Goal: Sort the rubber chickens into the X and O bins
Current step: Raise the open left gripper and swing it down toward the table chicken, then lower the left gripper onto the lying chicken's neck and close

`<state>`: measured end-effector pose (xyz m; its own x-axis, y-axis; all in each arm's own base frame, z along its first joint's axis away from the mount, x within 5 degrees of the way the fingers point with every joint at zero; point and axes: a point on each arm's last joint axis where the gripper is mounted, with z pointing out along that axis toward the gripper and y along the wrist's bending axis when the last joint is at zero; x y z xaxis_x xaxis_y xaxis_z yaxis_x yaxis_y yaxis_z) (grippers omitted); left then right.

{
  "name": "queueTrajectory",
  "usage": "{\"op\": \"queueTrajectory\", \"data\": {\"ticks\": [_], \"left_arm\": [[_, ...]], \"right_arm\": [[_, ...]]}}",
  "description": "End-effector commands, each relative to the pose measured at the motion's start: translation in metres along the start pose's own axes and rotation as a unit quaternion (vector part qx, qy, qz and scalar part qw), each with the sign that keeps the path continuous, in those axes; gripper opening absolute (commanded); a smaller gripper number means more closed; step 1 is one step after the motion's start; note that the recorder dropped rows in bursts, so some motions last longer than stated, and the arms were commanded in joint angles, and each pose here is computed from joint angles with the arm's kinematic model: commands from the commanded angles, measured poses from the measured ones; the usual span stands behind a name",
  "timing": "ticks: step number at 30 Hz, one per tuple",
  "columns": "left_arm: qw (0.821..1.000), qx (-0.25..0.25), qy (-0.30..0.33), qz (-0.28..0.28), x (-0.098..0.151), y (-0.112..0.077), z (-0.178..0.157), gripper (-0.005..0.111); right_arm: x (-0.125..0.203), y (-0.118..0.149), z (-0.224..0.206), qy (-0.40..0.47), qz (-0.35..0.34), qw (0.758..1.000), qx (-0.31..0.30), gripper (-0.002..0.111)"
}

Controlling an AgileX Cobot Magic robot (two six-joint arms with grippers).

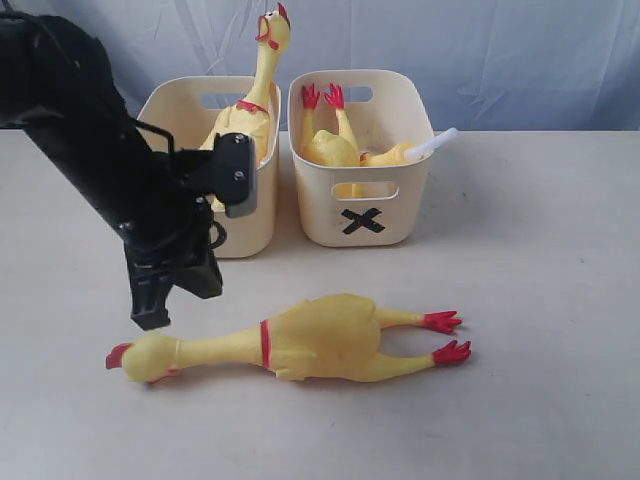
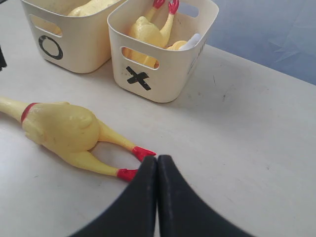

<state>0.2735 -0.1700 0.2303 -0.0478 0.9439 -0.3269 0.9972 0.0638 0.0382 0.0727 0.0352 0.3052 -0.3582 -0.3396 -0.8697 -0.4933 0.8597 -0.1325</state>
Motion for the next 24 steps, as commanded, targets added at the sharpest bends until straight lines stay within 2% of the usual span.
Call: {"op": "queueTrajectory", "data": {"ticks": [1,2,3,4,6,10,13,24], "left_arm": [[0.999,-0.037,-0.013,0.031,-0.012,-0.003,0.013,0.021],[0.998,-0.045,-0.023,0.026,-0.014,-0.001,0.019,0.034],[0.998,-0.047,-0.028,0.02,-0.015,0.001,0.023,0.039],[0.998,-0.055,-0.043,0.004,-0.018,0.005,0.029,0.051],[0.997,-0.056,-0.051,-0.014,-0.018,0.01,0.041,0.061],[0.999,-0.018,-0.022,-0.017,-0.011,0.01,0.063,0.061],[1.0,-0.008,-0.014,-0.018,-0.009,0.01,0.07,0.061],[0.997,0.057,-0.014,-0.042,-0.009,-0.001,0.071,0.061]], "right_arm": [[0.0,0.0,-0.001,-0.007,-0.001,1.0,-0.002,-0.001],[0.0,0.0,-0.001,-0.007,-0.001,1.0,-0.002,-0.001],[0.0,0.0,-0.001,-0.007,-0.001,1.0,-0.002,-0.001],[0.0,0.0,-0.001,-0.007,-0.001,1.0,-0.002,-0.001],[0.0,0.0,-0.001,-0.007,-0.001,1.0,-0.002,-0.001],[0.0,0.0,-0.001,-0.006,-0.001,1.0,-0.002,-0.001],[0.001,0.0,-0.001,-0.005,0.0,1.0,-0.003,-0.001],[0.001,0.001,-0.001,-0.004,0.003,1.0,-0.006,-0.001]]}}
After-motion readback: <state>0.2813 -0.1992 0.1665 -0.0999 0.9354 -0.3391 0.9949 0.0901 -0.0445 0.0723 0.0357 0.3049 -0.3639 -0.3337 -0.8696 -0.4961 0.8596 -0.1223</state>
